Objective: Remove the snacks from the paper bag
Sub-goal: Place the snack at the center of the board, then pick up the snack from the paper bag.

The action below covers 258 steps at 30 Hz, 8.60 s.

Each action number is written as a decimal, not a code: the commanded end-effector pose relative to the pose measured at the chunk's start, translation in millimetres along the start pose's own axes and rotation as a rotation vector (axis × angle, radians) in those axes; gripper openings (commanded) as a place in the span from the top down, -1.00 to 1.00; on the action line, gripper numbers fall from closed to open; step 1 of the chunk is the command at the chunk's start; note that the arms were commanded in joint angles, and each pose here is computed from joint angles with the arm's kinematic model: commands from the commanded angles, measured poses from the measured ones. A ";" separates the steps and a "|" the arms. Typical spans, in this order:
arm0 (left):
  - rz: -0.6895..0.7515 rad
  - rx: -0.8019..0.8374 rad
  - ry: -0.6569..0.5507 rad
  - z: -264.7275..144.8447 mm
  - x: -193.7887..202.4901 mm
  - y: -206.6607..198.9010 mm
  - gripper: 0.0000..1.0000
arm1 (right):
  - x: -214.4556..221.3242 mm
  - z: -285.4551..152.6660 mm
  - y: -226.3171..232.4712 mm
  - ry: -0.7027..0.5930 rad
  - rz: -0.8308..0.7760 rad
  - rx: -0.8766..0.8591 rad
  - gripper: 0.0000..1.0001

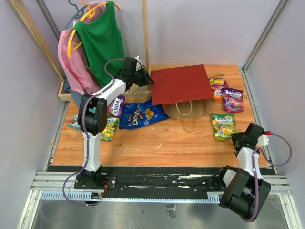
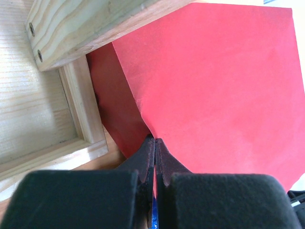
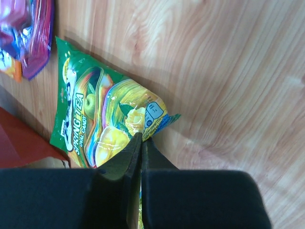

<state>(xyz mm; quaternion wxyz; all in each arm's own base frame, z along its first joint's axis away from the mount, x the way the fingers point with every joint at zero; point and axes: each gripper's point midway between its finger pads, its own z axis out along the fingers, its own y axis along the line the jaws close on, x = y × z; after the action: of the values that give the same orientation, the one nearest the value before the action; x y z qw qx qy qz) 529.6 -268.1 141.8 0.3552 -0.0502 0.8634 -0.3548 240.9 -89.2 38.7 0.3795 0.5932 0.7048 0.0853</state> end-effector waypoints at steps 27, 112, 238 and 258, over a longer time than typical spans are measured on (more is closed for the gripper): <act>-0.001 -0.012 -0.020 1.6 -6.3 13.5 0.99 | -106.0 -37.9 59.0 -0.132 0.070 -0.133 -0.97; 1.202 0.376 0.261 -66.1 140.4 -187.7 -0.79 | 144.2 -59.9 138.4 -0.336 -1.040 -0.844 -0.97; 1.119 0.512 -0.340 -15.9 119.2 -238.9 -0.65 | 187.2 -54.6 147.2 -0.153 -1.082 -0.954 -1.00; 1.077 0.533 -0.367 -4.0 107.9 -262.8 0.33 | 186.8 -54.0 147.6 -0.156 -1.084 -0.953 -1.00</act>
<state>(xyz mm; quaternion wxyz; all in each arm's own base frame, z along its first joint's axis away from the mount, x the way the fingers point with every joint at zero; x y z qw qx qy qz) 402.8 -488.6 247.7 0.6227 0.4226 0.5832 -0.3059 310.3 137.7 63.4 0.6140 -0.0745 0.7743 0.1340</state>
